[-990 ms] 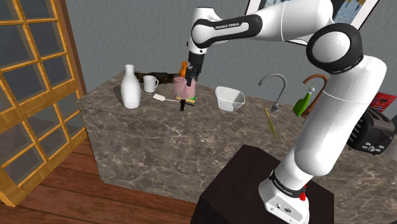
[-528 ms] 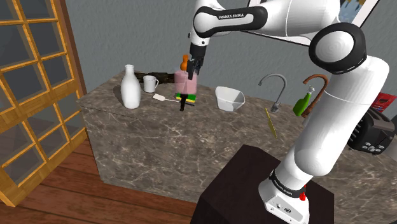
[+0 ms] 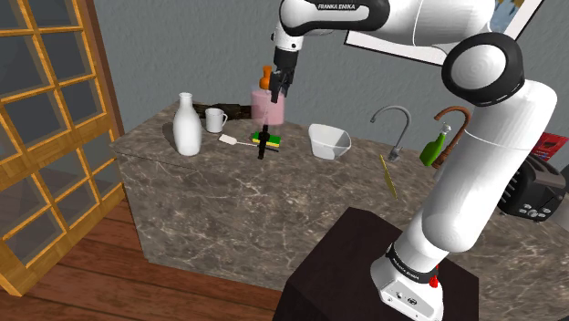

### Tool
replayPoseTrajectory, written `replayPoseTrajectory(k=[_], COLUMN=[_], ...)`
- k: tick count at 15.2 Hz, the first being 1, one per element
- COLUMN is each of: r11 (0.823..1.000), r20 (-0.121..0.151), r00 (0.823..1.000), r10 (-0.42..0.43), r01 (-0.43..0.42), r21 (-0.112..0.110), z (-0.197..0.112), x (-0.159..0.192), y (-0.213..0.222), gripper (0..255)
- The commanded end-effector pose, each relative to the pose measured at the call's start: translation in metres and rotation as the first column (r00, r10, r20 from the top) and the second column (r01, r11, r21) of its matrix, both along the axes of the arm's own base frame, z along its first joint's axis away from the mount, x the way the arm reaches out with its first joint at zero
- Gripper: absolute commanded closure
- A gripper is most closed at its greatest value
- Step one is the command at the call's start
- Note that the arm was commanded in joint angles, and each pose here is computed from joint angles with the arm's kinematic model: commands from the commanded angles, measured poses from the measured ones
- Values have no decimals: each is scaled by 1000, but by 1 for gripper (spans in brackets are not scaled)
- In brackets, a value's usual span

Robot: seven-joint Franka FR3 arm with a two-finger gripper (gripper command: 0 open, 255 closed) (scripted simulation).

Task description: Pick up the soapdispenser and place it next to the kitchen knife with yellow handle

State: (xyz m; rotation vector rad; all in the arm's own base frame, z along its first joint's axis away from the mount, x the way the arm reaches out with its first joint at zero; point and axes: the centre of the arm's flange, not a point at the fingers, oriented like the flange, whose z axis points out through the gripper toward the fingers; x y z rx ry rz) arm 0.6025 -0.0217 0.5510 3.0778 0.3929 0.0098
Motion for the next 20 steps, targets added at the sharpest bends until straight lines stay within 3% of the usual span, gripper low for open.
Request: replayPoseTrajectory(k=[1,9,20], r11=[1000,1000,1000], r20=[0,0,0], r00=[1000,1000,1000], r10=[0,0,0], r01=[0,0,0], r21=[0,0,0], z=[11,51,52], x=[0,0,-124], y=[0,0,-76], gripper=[255,255,255])
